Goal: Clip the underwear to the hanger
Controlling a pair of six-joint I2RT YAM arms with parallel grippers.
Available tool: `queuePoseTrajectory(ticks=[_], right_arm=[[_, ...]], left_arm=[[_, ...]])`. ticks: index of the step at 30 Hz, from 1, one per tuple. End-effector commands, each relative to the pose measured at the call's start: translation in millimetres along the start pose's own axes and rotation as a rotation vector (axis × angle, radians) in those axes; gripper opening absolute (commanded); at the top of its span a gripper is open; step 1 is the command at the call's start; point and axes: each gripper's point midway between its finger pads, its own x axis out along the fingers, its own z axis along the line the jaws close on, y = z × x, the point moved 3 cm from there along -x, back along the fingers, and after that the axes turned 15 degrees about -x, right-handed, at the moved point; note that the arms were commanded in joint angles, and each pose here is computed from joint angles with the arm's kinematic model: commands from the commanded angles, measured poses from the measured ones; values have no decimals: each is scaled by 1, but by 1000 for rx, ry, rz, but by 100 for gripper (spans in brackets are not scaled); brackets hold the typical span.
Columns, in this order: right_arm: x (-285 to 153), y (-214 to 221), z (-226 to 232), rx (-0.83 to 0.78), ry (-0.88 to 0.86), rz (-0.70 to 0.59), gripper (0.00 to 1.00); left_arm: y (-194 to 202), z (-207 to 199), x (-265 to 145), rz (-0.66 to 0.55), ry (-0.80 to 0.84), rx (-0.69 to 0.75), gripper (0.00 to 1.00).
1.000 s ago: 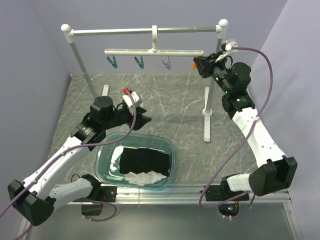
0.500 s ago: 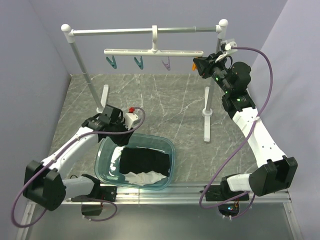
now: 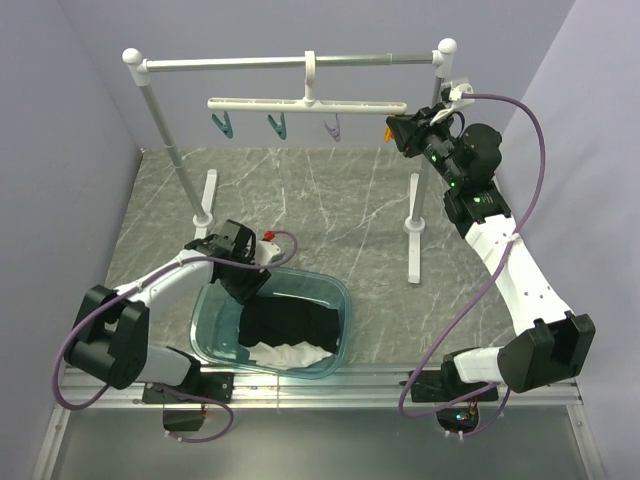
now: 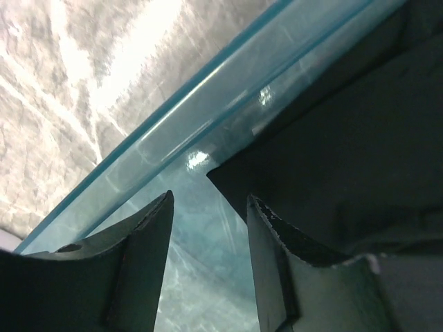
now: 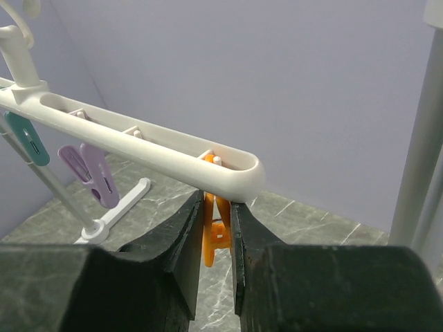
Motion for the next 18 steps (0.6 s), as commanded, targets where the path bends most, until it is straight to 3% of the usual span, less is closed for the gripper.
queuePoseTrajectory(ticks=[1, 11, 14, 15, 18], right_arm=[[-5, -28, 1, -38, -7, -62, 0], [-5, -25, 1, -38, -7, -53, 0], [-5, -25, 1, -38, -6, -56, 0], [-6, -25, 1, -38, -6, -58, 0], [-6, -25, 0, -42, -1, -56, 0]], left_arm=[[-10, -2, 8, -52, 8, -1, 53], [-6, -33, 14, -78, 47, 118, 47], [-5, -31, 15, -78, 38, 117, 29], [-8, -32, 14, -90, 39, 114, 17], [-22, -36, 2, -139, 56, 115, 6]])
